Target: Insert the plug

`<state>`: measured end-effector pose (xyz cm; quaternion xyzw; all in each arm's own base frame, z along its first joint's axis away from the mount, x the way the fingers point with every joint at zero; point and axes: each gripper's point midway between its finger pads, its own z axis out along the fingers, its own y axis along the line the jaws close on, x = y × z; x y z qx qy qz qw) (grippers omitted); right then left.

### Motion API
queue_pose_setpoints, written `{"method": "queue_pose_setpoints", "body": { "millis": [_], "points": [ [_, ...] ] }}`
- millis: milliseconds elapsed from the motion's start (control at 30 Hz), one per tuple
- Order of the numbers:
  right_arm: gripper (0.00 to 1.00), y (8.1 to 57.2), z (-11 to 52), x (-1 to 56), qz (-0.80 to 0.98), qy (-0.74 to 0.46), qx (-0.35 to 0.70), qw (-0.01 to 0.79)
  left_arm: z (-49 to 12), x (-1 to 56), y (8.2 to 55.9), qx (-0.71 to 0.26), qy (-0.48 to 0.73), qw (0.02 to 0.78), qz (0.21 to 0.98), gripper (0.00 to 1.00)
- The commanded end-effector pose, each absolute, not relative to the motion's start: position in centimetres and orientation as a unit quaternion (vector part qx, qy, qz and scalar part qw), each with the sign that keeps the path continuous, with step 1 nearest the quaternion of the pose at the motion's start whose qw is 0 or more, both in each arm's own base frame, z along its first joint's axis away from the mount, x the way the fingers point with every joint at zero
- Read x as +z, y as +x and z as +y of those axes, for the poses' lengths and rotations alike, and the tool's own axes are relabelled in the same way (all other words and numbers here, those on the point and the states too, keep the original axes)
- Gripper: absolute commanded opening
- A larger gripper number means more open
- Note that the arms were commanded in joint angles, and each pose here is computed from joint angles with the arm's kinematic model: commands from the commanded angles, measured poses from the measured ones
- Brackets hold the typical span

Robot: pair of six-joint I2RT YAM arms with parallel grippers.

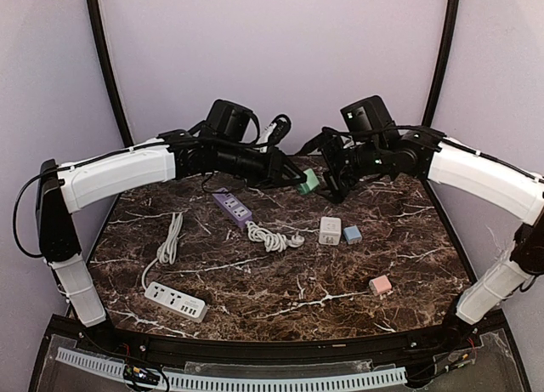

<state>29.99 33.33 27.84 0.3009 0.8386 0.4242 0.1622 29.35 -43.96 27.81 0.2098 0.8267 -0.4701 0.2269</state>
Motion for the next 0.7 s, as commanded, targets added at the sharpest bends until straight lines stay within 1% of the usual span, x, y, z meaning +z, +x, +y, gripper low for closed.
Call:
{"method": "queue_pose_setpoints", "body": {
  "millis": [0, 100, 200, 367, 500, 667],
  "points": [
    [0.94, 29.6, 32.7, 31.1, 0.833, 0.258, 0.448, 0.198, -43.1, 29.6, 27.8, -0.475, 0.240, 0.240, 0.812, 0.01],
    [0.95, 29.9, 31.3, 32.3, 0.836, 0.217, 0.437, 0.253, -42.4, 29.7, 27.2, -0.468, 0.258, 0.249, 0.808, 0.01],
    [0.94, 29.6, 30.7, 33.4, 0.837, 0.141, 0.437, 0.296, -41.7, 30.4, 26.4, -0.467, 0.274, 0.256, 0.801, 0.01],
    [0.93, 27.1, 31.6, 34.0, 0.802, -0.094, 0.467, 0.360, -41.0, 32.1, 24.5, -0.488, 0.311, 0.251, 0.776, 0.01],
    [0.93, 24.6, 31.9, 33.8, 0.768, -0.212, 0.482, 0.364, -40.4, 33.5, 22.8, -0.510, 0.328, 0.238, 0.758, 0.01],
    [0.93, 21.4, 33.3, 35.6, 0.712, -0.314, 0.532, 0.332, -39.6, 34.8, 21.3, -0.527, 0.343, 0.222, 0.745, 0.01]
  ]
}}
